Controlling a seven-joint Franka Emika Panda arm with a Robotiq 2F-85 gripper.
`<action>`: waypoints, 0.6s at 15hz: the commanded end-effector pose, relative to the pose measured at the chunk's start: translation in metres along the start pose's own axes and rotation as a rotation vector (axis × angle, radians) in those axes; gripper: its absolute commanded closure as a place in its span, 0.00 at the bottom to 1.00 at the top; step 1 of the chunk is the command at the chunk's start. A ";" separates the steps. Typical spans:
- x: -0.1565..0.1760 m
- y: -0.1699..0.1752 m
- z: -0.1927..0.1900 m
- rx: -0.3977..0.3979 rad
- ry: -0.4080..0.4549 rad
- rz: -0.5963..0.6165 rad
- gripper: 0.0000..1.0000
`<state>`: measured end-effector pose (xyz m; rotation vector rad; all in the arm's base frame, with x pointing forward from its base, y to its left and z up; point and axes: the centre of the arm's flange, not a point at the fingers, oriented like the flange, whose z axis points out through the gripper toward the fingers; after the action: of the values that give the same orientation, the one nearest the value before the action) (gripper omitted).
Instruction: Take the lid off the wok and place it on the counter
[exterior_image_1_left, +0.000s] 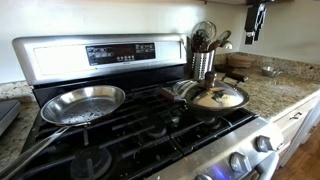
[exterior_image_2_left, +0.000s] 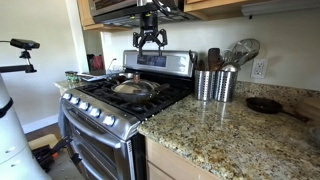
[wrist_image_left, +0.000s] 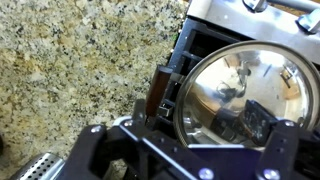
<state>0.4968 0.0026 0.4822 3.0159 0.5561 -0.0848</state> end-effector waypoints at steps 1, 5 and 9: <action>-0.001 0.000 -0.003 -0.002 0.005 -0.001 0.00; 0.016 -0.022 0.012 0.007 0.040 0.031 0.00; 0.032 -0.060 0.030 0.027 0.058 0.085 0.00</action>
<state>0.5072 0.0420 0.4627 3.0498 0.5004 -0.0387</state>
